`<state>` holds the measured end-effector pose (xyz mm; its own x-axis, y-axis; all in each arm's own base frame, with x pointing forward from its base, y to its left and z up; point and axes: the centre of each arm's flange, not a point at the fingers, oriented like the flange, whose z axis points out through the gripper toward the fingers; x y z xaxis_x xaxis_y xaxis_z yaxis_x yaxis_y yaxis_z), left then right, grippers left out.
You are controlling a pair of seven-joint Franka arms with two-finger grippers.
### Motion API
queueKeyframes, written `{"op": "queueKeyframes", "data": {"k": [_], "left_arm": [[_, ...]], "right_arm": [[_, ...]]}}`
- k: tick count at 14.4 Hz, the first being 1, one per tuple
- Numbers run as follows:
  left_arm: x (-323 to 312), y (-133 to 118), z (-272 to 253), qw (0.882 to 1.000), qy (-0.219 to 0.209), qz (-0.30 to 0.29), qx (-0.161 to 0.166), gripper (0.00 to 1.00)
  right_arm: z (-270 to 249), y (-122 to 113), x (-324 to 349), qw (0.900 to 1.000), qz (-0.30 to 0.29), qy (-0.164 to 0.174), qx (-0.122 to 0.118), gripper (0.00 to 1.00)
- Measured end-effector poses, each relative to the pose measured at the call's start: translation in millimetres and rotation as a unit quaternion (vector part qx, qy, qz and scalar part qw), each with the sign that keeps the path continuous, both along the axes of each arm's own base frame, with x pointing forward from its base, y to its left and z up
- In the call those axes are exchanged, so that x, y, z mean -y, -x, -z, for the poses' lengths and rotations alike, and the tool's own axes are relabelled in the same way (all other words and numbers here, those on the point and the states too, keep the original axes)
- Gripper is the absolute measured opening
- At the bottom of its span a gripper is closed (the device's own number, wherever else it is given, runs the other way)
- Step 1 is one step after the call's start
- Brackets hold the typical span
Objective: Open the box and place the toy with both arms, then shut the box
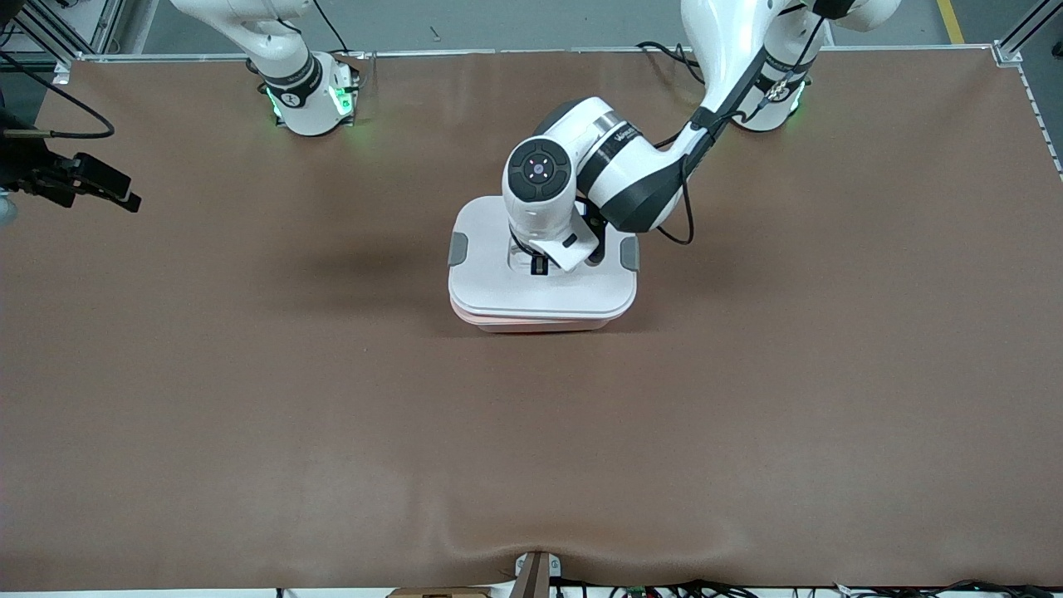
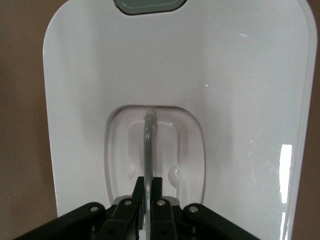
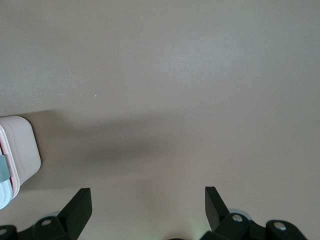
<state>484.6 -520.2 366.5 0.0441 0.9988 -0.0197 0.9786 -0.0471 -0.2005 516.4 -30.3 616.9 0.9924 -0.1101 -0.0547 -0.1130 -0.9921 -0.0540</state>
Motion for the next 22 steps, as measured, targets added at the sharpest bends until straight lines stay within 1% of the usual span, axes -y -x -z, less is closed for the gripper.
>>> {"op": "queueKeyframes", "data": {"k": [8,12,16,19,22], "left_arm": [[-6,-7,7,1.000,-0.005,-0.010,-0.003,0.07],[-7,-9,15,1.000,-0.008,-0.012,-0.007,0.07],[-5,-9,14,1.000,-0.004,-0.016,-0.003,0.07],[-2,-9,12,0.999,0.000,-0.037,0.004,0.07],[0,-9,13,0.999,0.001,-0.041,0.005,0.07]], "right_arm": [[-4,0,-3,1.000,-0.008,-0.001,0.005,1.00],[-8,-1,1,1.000,-0.017,0.002,0.013,1.00],[-6,0,2,1.000,-0.018,0.004,0.004,1.00],[-4,0,1,1.000,-0.020,0.004,0.001,1.00],[-3,-1,0,1.000,-0.021,0.004,-0.001,1.00]]}}
